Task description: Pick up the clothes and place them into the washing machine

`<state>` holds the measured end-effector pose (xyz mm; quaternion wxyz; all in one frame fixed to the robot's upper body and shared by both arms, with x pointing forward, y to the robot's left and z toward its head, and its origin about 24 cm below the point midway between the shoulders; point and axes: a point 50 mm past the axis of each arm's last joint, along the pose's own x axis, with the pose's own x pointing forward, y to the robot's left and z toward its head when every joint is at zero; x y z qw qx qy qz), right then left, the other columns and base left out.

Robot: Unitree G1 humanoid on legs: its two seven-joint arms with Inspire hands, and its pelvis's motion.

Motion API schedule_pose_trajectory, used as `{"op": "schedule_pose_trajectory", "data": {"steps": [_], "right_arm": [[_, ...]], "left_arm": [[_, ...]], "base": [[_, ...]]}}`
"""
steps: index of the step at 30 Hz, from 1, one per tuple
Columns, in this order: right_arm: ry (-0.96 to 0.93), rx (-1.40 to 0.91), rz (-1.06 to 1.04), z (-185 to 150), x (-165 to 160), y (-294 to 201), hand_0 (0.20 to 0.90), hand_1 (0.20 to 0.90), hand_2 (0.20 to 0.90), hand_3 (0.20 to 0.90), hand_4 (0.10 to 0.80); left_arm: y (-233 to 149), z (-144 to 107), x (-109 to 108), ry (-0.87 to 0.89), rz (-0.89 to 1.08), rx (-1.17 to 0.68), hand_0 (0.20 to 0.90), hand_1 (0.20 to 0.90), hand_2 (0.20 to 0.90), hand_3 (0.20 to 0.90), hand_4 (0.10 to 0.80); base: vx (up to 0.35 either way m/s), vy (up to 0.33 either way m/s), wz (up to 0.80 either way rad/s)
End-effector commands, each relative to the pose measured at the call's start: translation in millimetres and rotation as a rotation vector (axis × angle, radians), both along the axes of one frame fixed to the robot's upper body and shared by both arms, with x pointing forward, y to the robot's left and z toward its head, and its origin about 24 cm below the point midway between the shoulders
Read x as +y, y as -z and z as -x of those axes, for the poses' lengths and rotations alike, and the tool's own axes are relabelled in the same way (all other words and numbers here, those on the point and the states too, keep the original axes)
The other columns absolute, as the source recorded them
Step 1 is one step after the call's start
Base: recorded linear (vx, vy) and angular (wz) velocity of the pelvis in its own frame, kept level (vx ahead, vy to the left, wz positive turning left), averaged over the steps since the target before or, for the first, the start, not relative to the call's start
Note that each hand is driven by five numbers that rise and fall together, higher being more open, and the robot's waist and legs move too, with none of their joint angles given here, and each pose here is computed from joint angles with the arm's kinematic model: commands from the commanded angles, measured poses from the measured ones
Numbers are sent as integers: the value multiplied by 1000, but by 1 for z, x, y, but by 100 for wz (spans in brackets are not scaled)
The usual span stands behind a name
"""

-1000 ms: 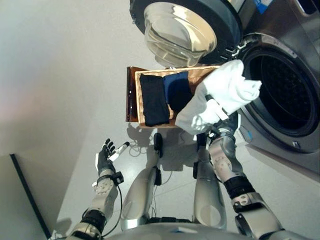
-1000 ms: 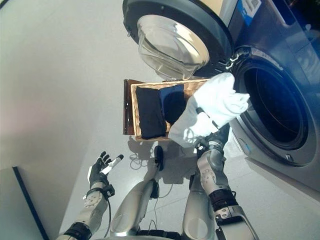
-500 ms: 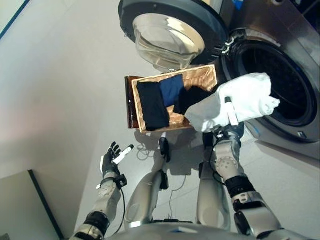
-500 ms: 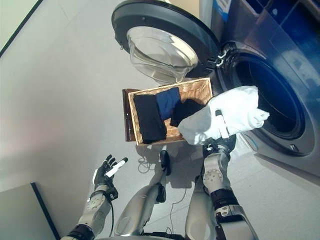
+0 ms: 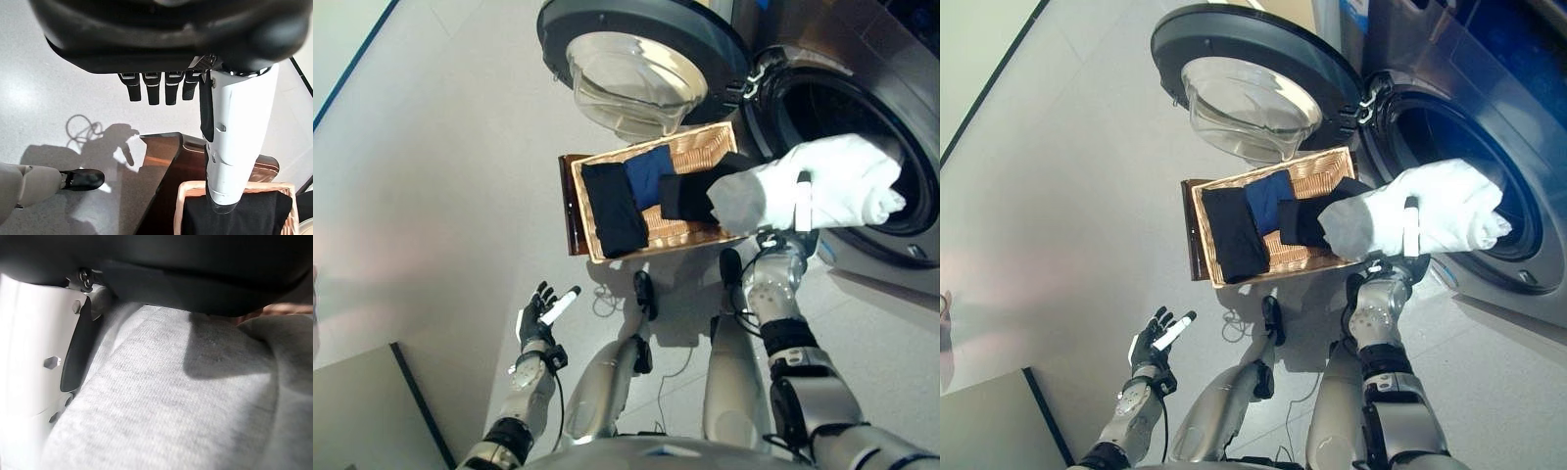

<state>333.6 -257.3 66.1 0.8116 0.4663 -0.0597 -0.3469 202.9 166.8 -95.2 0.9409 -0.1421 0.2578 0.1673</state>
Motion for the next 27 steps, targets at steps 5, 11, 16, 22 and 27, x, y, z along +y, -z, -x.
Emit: {"op": "schedule_pose_trajectory", "data": {"steps": [5,11,16,22,27], "right_arm": [[139,-334,149,-21,-36,-114,200,200,200,200,300],[176,-387,170,-29,-48,-157,200,200,200,200,300],[236,-442,162,-29,-64,-202,200,200,200,200,300],[270,-478,162,-25,-76,-236,200,200,200,200,300],[330,-549,118,-14,-89,-264,200,200,200,200,300]], "left_arm": [[-2,2,14,14,-52,-17,900,900,900,900,800],[-3,1,13,37,-54,-24,900,900,900,900,800],[-6,-2,11,64,-58,-45,900,900,900,900,800],[-10,-4,9,91,-57,-73,900,900,900,900,800],[-14,-6,7,110,-49,-105,900,900,900,900,800]], "base": [[7,-3,0],[13,-5,0],[17,-14,-1],[6,-12,4],[7,-16,7]]}}
